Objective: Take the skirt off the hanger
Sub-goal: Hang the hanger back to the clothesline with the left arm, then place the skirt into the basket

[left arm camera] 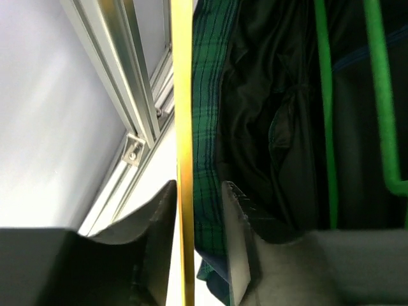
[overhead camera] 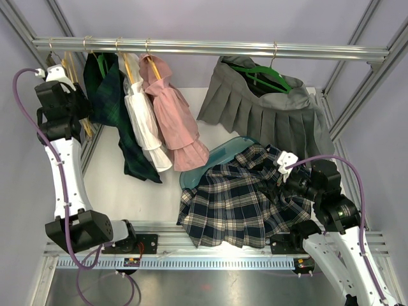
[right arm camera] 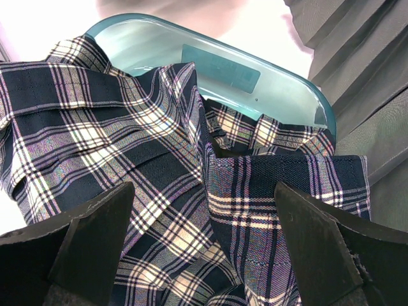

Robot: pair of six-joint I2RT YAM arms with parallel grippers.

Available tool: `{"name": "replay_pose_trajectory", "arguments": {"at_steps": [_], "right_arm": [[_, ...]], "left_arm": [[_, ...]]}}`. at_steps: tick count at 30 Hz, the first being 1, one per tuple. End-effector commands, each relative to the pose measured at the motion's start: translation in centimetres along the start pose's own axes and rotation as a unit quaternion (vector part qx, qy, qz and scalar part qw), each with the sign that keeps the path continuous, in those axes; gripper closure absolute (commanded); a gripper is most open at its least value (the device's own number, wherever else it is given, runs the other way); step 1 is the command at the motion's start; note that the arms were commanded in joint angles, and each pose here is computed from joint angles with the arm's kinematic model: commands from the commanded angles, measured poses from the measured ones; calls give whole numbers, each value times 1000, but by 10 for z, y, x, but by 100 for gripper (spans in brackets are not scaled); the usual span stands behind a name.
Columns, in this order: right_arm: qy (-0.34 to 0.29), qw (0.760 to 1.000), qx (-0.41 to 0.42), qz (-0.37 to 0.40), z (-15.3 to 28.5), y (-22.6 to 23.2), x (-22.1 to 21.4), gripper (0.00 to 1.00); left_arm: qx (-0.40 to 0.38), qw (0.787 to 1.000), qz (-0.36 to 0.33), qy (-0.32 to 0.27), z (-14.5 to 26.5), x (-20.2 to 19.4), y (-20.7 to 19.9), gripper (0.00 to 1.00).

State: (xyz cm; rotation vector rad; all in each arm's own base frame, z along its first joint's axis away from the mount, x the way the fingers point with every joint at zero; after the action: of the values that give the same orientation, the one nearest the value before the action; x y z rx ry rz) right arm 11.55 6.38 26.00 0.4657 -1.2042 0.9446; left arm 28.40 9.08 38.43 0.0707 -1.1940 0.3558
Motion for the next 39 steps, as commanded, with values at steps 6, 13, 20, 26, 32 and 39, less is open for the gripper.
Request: {"name": "replay_pose_trajectory", "arguments": {"at_steps": [6, 13, 20, 26, 32, 39], "right_arm": [[-14, 1000, 0, 5, -3, -4, 4, 1], [-3, 999, 38, 16, -1, 0, 8, 1], [29, 995, 89, 46, 10, -7, 40, 1], [79, 993, 76, 47, 12, -24, 61, 1], [165, 977, 128, 42, 10, -28, 51, 1], [223, 967, 116, 35, -7, -42, 31, 0]], "left_arm": [[23, 996, 17, -87, 42, 26, -1, 20], [31, 987, 52, -148, 99, 24, -5, 1], [-67, 985, 95, -129, 132, -23, -21, 1], [-140, 977, 123, -107, 148, -79, -31, 1], [-160, 977, 100, -96, 172, -119, -31, 1], [-176, 978, 86, -76, 192, -147, -29, 1]]}}
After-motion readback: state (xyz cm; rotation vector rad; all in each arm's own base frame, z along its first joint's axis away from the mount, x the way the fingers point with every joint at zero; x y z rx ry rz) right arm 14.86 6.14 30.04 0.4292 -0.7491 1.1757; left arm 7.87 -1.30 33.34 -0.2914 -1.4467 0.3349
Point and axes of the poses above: each gripper's point midway between its finger pads, its own z axis back along the fingers, its own y axis along the line the jaws close on, x = y × z, the point moved 10 cm from there along z, back along the fingers, and after that the axes turned 1 degree about z, right-handed, at the moved point
